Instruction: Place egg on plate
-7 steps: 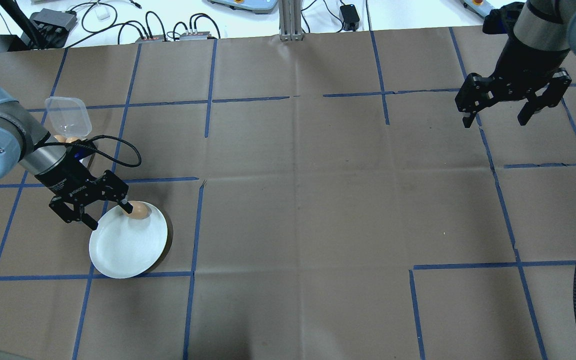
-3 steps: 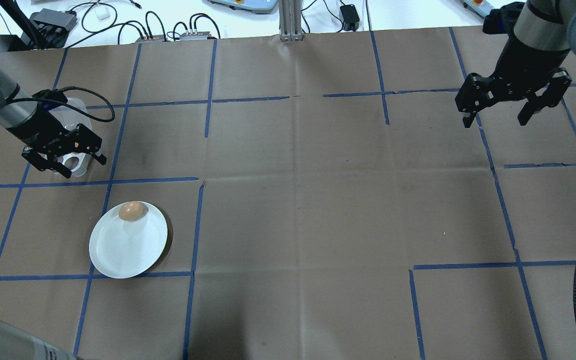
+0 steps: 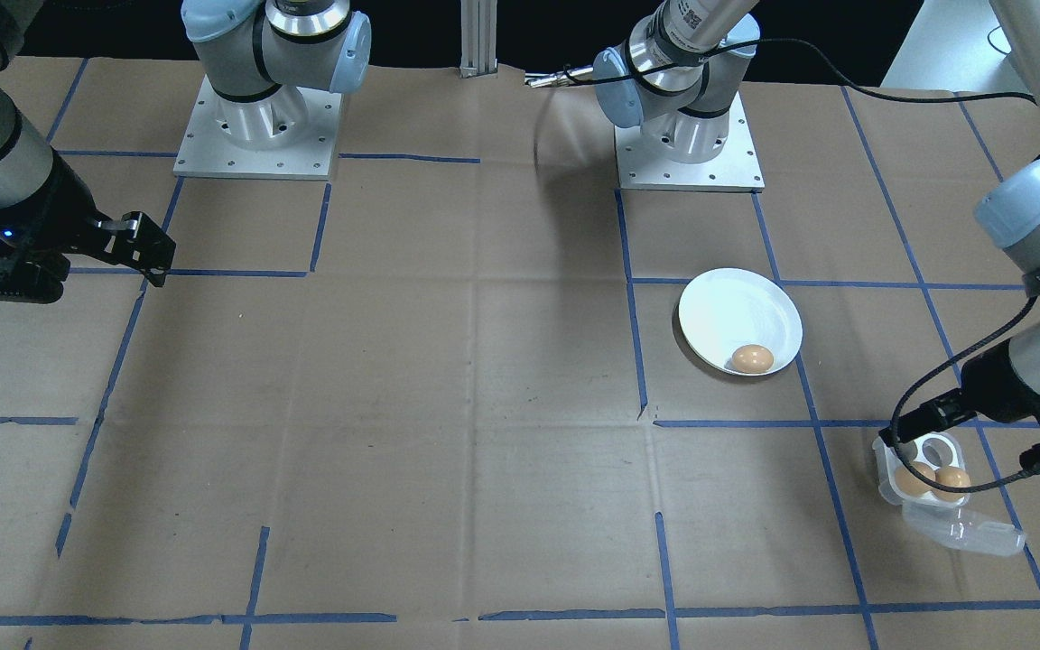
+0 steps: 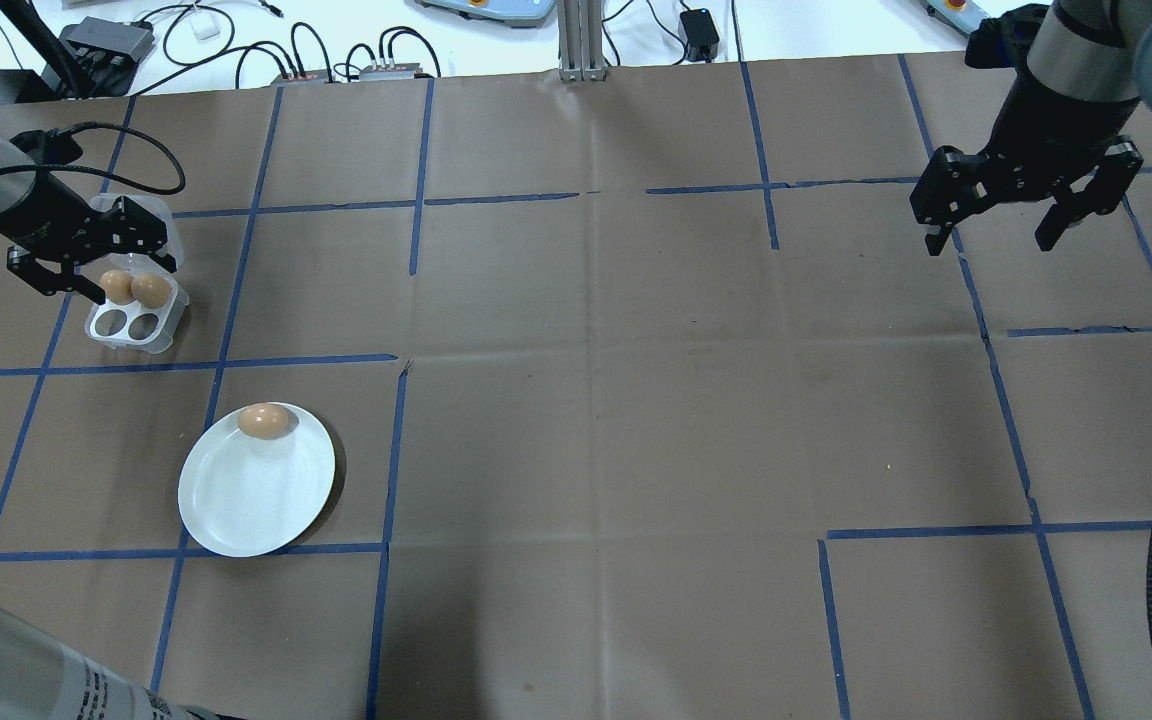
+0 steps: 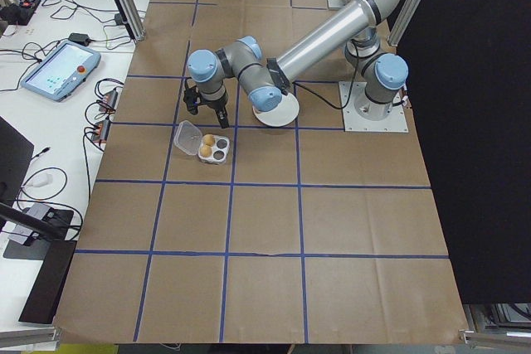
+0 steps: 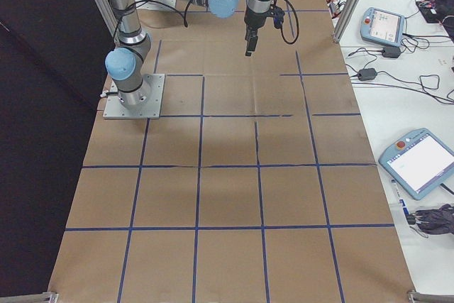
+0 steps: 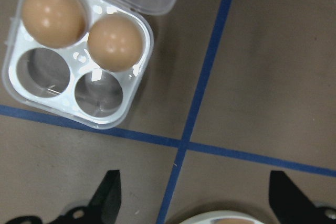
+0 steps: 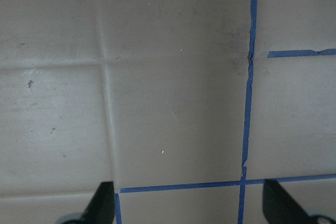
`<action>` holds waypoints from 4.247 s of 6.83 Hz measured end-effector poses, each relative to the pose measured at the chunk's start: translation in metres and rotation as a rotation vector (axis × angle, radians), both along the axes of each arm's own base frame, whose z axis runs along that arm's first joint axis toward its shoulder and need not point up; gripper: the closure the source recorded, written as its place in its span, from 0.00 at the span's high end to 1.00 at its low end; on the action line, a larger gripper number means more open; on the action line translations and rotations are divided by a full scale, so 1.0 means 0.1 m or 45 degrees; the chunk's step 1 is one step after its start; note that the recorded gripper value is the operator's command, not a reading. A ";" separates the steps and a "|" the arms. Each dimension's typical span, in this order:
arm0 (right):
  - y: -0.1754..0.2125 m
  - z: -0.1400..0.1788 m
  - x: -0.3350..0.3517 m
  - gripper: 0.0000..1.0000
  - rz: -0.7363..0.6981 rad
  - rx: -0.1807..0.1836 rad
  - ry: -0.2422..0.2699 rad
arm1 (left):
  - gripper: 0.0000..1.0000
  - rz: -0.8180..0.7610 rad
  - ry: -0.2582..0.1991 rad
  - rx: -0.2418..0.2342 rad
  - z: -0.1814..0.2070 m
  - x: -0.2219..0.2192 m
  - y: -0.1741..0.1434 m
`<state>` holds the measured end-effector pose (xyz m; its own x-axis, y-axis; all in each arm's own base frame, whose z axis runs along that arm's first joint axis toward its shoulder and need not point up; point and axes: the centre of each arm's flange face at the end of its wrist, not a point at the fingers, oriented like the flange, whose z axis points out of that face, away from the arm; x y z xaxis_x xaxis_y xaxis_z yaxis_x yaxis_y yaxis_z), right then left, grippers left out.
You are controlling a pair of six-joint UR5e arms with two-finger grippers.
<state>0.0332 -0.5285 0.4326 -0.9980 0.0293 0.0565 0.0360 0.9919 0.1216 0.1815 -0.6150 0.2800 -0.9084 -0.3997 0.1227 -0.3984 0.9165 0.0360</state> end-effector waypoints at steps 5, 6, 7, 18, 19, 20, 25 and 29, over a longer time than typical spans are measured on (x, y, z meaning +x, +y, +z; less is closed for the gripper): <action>0.00 0.00 0.00 1.00 0.000 0.000 0.000 | 0.99 0.667 -0.031 -0.066 -0.27 0.17 -0.24; 0.00 0.00 0.00 1.00 0.000 0.000 0.000 | 0.99 0.774 -0.020 -0.039 -0.35 0.18 -0.25; 0.00 0.00 0.00 1.00 0.000 0.000 0.000 | 0.99 0.855 -0.012 -0.014 -0.43 0.19 -0.26; 0.00 0.00 0.00 1.00 0.000 0.000 0.000 | 0.89 1.098 -0.072 0.091 -0.72 0.26 -0.24; 0.00 0.00 0.00 1.00 0.000 0.000 0.000 | 0.89 1.105 -0.072 0.095 -0.73 0.26 -0.24; 0.00 0.00 0.00 1.00 0.000 0.000 0.000 | 0.85 1.109 -0.071 0.103 -0.76 0.26 -0.24; 0.00 0.00 0.00 1.00 0.000 0.000 0.000 | 0.20 1.126 -0.057 0.123 -0.76 0.26 -0.26; 0.00 0.00 0.00 1.00 0.000 0.000 0.000 | 0.11 1.117 -0.066 0.035 -0.19 0.28 -0.28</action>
<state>0.0332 -0.5285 0.4326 -0.9980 0.0293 0.0566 0.0360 0.9919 0.1217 0.2092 -0.6430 0.2614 -0.2761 -0.9586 0.0698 -0.9605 0.2778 0.0160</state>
